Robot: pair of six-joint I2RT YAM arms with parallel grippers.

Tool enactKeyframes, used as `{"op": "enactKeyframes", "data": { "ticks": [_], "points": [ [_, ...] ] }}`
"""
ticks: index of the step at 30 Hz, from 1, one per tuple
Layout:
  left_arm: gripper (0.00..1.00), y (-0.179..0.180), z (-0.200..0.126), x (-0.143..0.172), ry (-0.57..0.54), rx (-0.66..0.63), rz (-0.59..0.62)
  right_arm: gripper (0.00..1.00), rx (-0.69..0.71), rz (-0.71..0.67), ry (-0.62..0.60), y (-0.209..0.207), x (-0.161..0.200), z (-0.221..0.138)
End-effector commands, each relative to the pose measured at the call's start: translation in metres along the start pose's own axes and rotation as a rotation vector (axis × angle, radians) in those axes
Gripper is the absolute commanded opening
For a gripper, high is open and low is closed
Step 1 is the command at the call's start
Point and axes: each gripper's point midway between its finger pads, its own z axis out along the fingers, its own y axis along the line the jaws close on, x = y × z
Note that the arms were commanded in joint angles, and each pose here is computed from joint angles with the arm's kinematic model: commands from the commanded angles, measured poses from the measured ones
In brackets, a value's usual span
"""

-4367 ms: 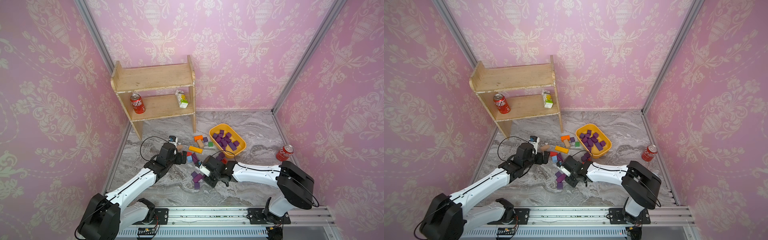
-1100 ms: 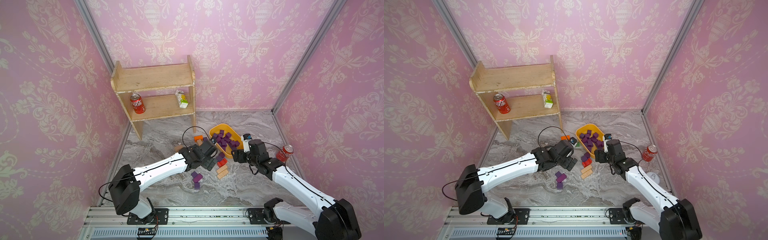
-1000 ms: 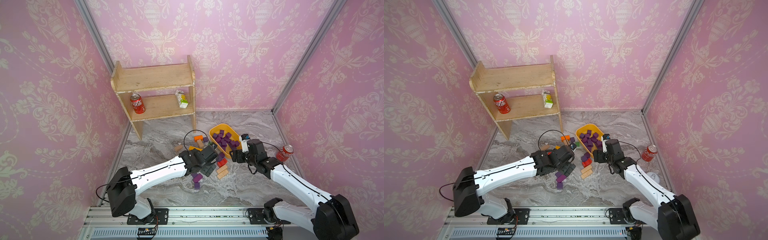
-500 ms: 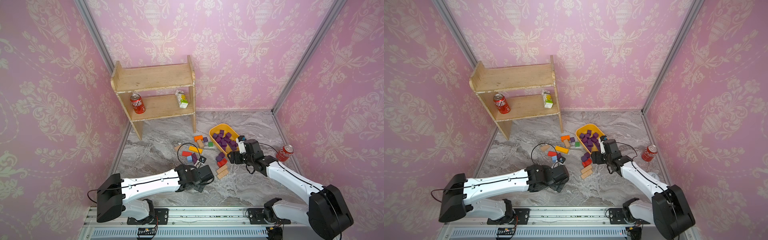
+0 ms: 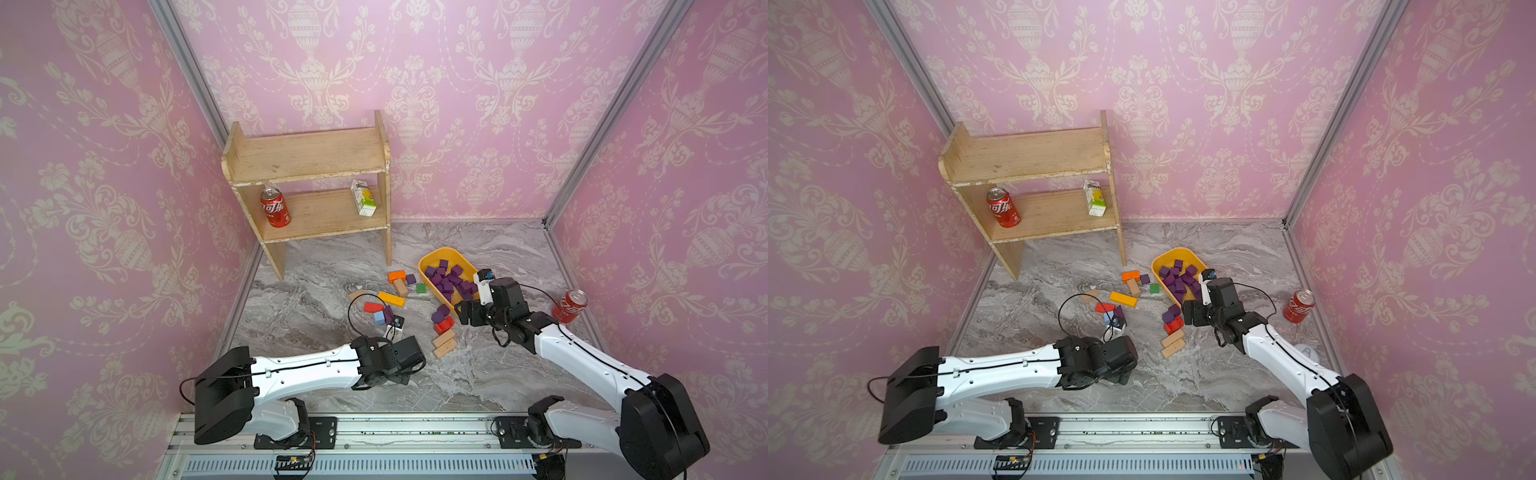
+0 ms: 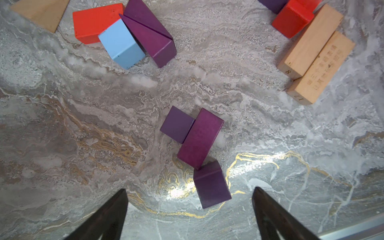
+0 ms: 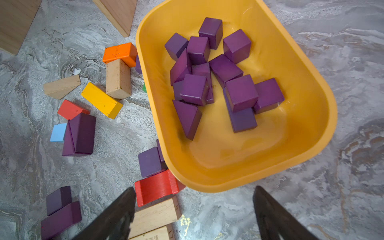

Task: Pick purple bricks into the storage bin
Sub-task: Pick up the building block from the center of the board.

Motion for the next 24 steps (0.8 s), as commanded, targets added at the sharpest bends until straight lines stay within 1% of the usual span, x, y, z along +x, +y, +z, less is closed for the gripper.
{"op": "enactKeyframes", "data": {
  "ticks": [1,3,6,14,16,18,19,24],
  "points": [
    [0.92,-0.004,-0.002,-0.001,-0.004,0.018,-0.049,0.89,0.005,-0.012,-0.001,0.001,-0.001,0.001],
    [0.88,-0.008,0.001,0.002,0.007,0.032,-0.052,0.89,0.007,-0.013,0.013,0.001,0.001,0.003],
    [0.81,-0.012,0.005,0.007,0.032,0.050,-0.062,0.89,0.008,-0.012,0.003,0.001,-0.002,0.001],
    [0.78,-0.008,0.008,0.024,0.101,0.037,-0.147,0.89,0.028,-0.015,0.002,-0.003,-0.001,0.001],
    [0.76,-0.006,0.011,0.027,0.111,0.028,-0.149,0.89,0.033,-0.015,0.004,-0.004,-0.001,0.001],
    [0.70,-0.008,0.014,0.028,0.117,0.024,-0.143,0.89,0.037,-0.014,0.001,-0.004,-0.001,0.000],
    [0.69,-0.009,0.016,0.029,0.121,0.023,-0.141,0.89,0.039,-0.014,0.003,-0.005,-0.001,0.000],
    [0.69,-0.017,0.025,0.030,0.141,0.025,-0.126,0.89,0.047,-0.013,0.005,-0.006,0.000,0.001]
  ]
}}
